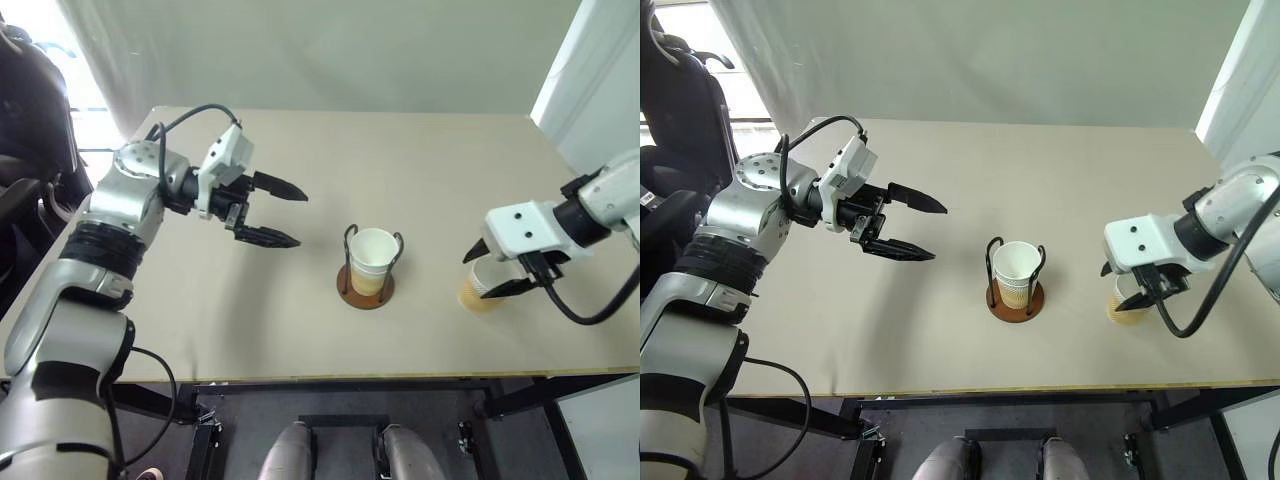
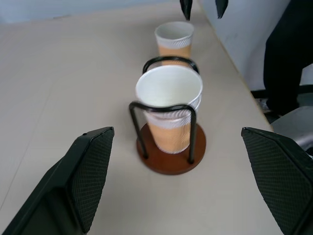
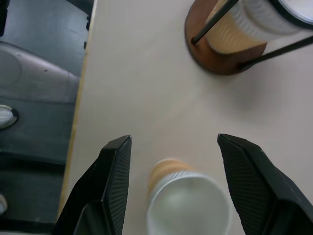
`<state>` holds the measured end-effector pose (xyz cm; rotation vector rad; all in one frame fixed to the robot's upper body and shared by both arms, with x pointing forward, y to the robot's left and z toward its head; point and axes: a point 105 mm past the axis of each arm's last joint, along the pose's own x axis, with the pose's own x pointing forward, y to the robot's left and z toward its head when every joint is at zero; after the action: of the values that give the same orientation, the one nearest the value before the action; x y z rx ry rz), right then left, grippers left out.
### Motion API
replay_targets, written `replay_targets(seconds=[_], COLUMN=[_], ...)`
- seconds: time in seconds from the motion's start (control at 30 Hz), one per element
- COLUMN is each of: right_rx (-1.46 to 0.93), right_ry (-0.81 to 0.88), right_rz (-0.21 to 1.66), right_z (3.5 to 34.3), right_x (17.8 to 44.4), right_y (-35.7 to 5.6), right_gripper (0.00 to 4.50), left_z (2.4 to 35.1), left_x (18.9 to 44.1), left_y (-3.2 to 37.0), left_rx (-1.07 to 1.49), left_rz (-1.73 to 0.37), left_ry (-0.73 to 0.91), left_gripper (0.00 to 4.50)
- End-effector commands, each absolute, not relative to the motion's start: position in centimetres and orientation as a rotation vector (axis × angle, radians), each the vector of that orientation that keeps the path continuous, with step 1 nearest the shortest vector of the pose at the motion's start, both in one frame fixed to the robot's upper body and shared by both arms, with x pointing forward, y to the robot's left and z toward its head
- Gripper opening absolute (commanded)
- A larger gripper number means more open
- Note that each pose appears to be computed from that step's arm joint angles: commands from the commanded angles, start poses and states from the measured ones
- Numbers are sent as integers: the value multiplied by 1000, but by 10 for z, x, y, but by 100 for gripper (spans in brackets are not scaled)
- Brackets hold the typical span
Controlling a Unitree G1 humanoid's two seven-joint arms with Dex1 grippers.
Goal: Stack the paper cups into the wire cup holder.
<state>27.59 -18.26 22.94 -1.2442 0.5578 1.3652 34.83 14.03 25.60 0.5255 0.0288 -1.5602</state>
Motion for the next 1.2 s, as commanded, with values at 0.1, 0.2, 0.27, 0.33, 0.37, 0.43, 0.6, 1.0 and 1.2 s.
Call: replay_targets(seconds=[0.1,0.2,0.27,0.33,0.37,0.43,0.6,1.0,1.2], right_rx=[-1297,-1336,-1362,-1396,-1418,-1446,-1482,-1593,-1641], right_ry=[583,608,616,626,631,645,674,669,648], right_rz=[1302,1266,1245,1225,1212,1202,1202,1268,1254], right_z=[228,220,215,210,208,204,196,171,181], right_x=[272,277,282,287,290,293,297,304,310], right_y=[-201,-213,-219,-226,-230,-235,-245,-239,-236], right_gripper=[282,282,282,282,282,282,282,194,3], left_z=[274,274,274,274,274,273,273,268,267], left_x=[340,339,339,338,338,338,339,338,337], left_y=[134,134,134,134,135,137,142,147,146], left_rx=[534,533,530,528,527,529,529,517,522], left_rz=[-1606,-1608,-1609,-1610,-1608,-1604,-1589,-1579,-1581], left_ry=[-30,-30,-30,-30,-28,-27,-26,-22,-17], left_gripper=[450,450,450,450,450,450,450,450,450])
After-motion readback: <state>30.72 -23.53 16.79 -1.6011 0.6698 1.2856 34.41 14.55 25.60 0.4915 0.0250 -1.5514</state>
